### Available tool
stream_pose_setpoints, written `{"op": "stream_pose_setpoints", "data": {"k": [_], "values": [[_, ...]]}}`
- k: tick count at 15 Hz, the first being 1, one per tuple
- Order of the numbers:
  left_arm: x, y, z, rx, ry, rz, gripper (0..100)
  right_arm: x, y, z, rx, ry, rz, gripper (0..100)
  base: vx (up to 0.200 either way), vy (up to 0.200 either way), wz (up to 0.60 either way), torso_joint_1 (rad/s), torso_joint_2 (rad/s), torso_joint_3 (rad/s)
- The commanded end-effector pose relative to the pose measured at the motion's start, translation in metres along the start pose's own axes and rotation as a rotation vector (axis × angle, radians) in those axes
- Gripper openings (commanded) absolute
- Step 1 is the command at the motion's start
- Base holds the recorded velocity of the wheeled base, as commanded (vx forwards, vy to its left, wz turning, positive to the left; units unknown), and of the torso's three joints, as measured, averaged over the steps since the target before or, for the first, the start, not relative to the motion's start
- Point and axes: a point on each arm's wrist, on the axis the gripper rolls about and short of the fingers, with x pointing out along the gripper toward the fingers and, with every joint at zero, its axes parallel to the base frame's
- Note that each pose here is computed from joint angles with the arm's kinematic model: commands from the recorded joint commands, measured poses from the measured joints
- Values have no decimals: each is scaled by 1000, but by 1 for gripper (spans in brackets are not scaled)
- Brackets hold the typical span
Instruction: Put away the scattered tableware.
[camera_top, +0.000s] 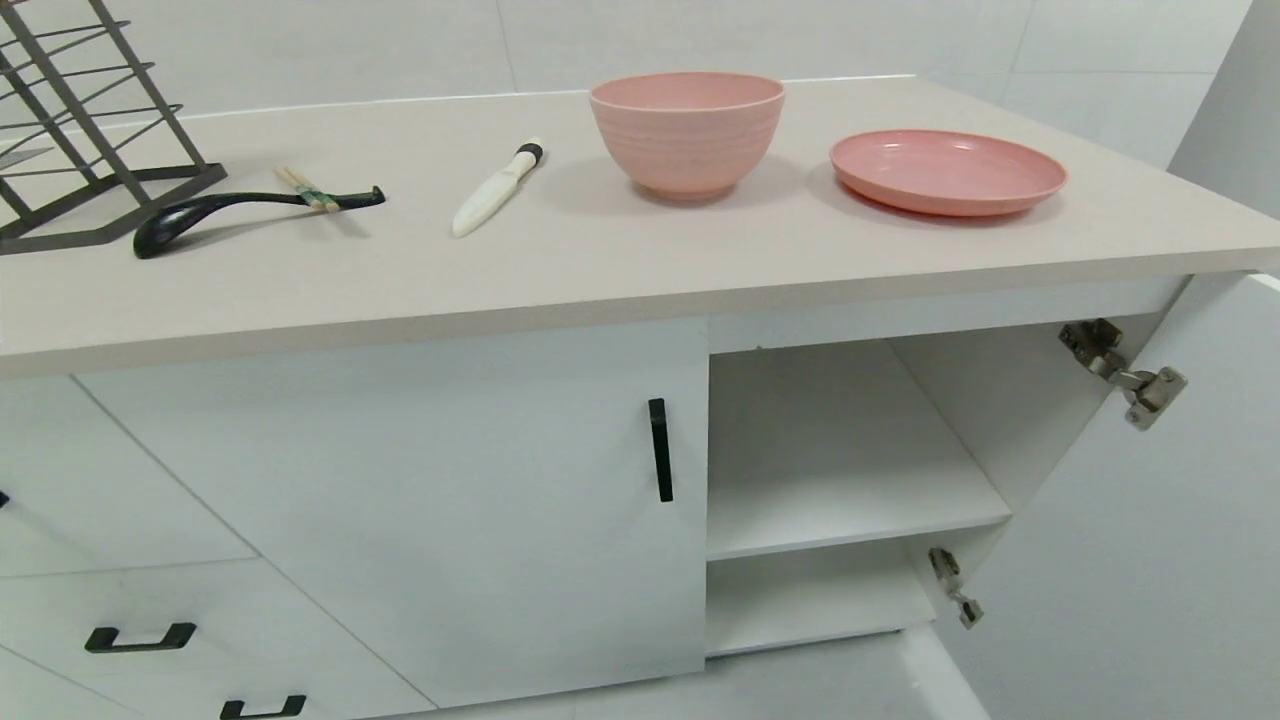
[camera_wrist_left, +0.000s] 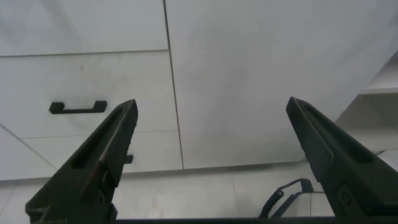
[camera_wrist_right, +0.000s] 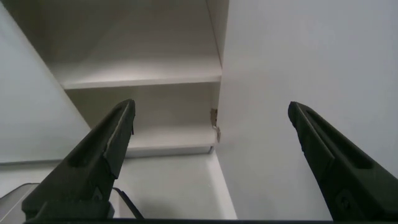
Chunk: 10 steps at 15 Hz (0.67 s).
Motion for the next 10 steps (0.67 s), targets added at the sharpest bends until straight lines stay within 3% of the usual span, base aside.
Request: {"op": "stream_pose_setpoints", "data": {"k": [1, 10], "values": [[0, 0, 0, -1, 1, 2, 100, 0, 0, 0, 1, 0, 1, 100, 0, 0, 0, 0, 0, 0], [0, 0, 0, -1, 1, 0, 100, 0, 0, 0, 1, 0, 1, 100, 0, 0, 0, 0, 0, 0]]}}
